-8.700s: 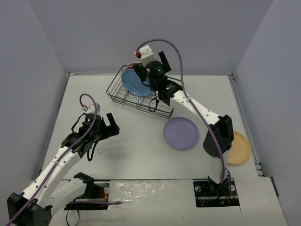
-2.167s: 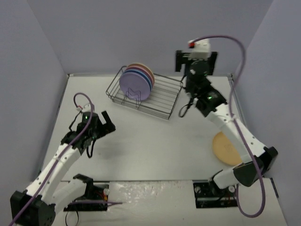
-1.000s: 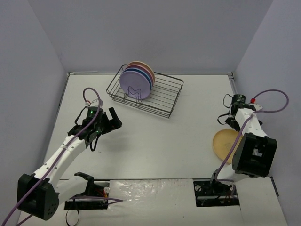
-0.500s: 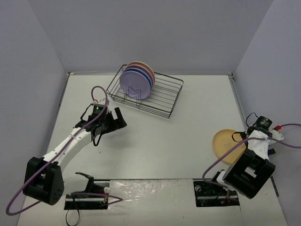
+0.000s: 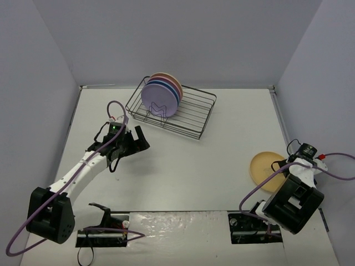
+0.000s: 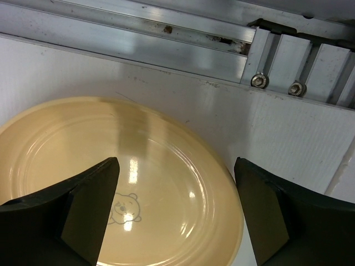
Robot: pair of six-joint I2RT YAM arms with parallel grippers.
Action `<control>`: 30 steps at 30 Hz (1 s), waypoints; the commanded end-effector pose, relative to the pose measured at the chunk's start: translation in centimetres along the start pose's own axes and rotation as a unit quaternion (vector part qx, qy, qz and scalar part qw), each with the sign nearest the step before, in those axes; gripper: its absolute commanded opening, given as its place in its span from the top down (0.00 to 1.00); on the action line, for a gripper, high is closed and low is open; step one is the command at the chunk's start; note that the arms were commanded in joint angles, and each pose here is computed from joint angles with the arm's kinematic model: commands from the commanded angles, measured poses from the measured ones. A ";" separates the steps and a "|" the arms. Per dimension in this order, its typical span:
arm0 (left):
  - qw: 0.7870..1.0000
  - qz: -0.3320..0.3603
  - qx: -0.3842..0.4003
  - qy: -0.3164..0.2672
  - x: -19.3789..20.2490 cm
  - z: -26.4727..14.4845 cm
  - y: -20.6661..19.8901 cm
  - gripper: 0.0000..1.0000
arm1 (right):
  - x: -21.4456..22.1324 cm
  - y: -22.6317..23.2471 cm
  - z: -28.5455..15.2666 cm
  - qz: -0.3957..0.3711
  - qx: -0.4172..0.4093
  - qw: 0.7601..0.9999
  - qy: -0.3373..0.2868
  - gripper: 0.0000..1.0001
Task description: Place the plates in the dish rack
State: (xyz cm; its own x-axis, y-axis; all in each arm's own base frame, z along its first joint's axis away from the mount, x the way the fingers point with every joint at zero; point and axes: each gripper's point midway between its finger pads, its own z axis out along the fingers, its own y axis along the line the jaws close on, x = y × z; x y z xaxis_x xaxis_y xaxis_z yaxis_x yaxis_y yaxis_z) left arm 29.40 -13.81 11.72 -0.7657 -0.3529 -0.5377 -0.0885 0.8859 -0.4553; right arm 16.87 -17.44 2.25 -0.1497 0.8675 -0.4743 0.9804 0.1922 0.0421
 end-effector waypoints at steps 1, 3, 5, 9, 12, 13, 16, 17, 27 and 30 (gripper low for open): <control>0.997 0.010 0.027 -0.065 -4.0 -1.7 -2.1 0.03 | -0.2 0.8 0.0 0.015 -0.024 1.000 -0.005 0.20; 0.997 0.012 0.019 -0.072 -4.4 -1.9 -1.9 0.03 | -0.2 0.8 0.1 0.016 -0.023 1.000 -0.003 0.24; 0.997 0.014 0.017 -0.079 -4.6 -2.3 -1.9 0.03 | 0.1 0.9 0.2 0.015 -0.023 1.000 0.003 0.28; 0.996 0.012 0.013 -0.086 -4.7 -2.7 -1.7 0.03 | 0.3 1.2 0.5 0.013 -0.031 0.999 0.008 0.44; 0.995 0.011 0.002 -0.097 -5.0 -3.1 -1.3 0.03 | 0.5 1.2 0.5 0.018 -0.031 0.999 0.008 0.49; 0.995 0.011 0.000 -0.100 -5.1 -3.2 -1.2 0.03 | 0.7 1.3 0.6 0.020 -0.036 0.999 0.012 0.51; 0.994 0.012 -0.007 -0.105 -5.3 -3.4 -0.9 0.03 | 1.1 1.4 0.9 0.020 -0.038 0.999 0.019 0.54; 0.994 0.012 -0.012 -0.104 -5.2 -3.4 -0.7 0.03 | 1.2 1.4 0.9 0.019 -0.038 0.999 0.020 0.56; 0.993 0.010 -0.021 -0.118 -5.5 -4.3 -0.4 0.03 | 0.9 1.9 1.2 0.015 -0.048 0.999 0.014 0.94; 0.993 0.010 -0.021 -0.118 -5.5 -4.3 -0.4 0.03 | -0.6 2.5 -0.1 0.011 -0.063 0.998 -0.009 1.00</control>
State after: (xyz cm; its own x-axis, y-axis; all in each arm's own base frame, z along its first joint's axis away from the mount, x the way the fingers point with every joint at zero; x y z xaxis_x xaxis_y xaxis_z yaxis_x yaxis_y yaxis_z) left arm 29.52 -11.14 14.31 -0.6723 -0.3795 -0.6356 -0.1387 0.9080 -0.3954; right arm 19.78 -16.60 1.23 -0.1229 0.8870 -0.4451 0.9551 0.2276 0.1898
